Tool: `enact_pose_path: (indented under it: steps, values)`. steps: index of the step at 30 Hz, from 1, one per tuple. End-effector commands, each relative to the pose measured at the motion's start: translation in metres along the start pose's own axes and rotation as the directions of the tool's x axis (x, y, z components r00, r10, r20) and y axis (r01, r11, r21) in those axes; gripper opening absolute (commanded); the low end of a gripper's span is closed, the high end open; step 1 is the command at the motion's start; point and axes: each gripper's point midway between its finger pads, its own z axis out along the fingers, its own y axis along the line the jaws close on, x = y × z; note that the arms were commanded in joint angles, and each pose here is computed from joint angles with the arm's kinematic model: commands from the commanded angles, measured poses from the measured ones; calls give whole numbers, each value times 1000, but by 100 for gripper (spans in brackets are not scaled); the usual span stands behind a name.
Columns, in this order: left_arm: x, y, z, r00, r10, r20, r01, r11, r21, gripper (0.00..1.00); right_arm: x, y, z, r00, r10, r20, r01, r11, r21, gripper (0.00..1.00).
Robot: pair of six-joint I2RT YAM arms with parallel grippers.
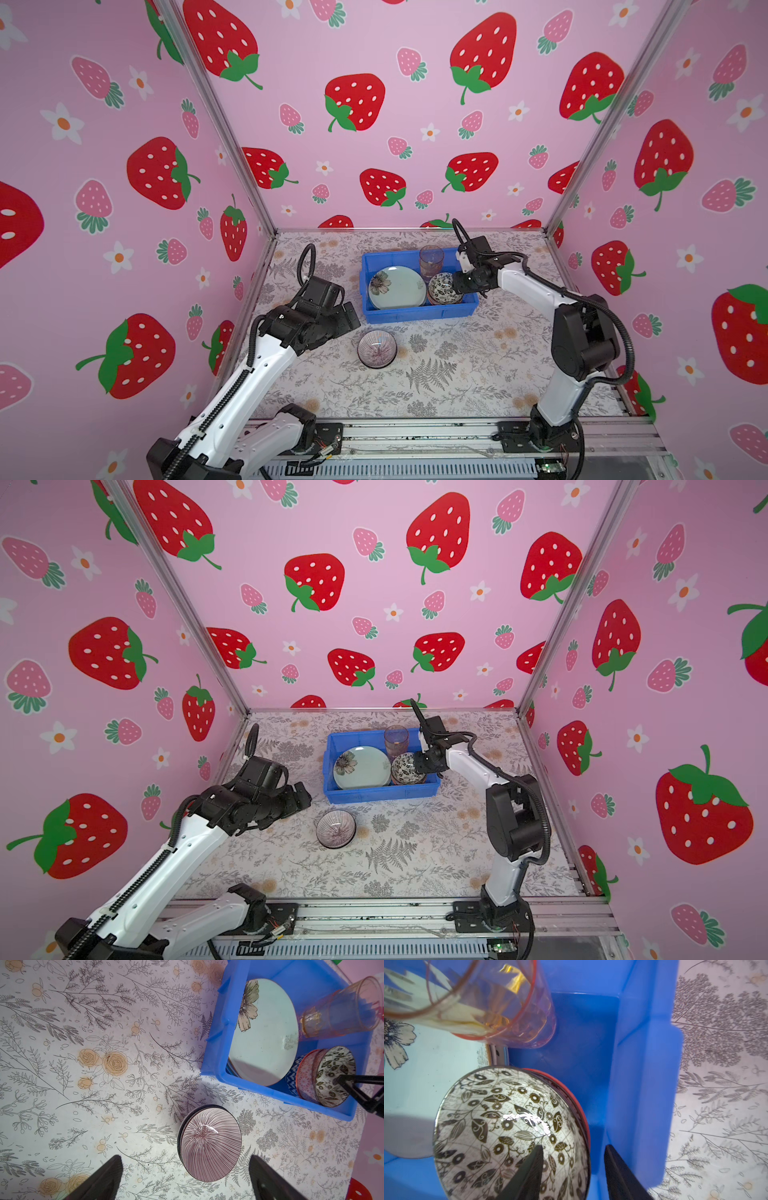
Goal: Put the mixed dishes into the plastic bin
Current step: 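Lower the held leaf bowl into the blue bin with the right gripper, then open the right gripper and raise it while left gripper moves to the striped bowl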
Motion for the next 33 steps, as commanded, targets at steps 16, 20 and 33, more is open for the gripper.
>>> enact_pose_path:
  steps: [16,20,33]
  values:
    - [53,-12,51,984,13,-178,-9,1000,24,87,-9,0,-104,982,40,183,-36,999,-24,99]
    - [63,-20,59,978,46,-201,-46,999,8,83,4,-2,-106,984,44,175,-41,999,-24,99]
    - [82,-15,76,966,72,-250,-83,996,-31,67,29,-9,-99,989,42,138,-41,999,-8,99]
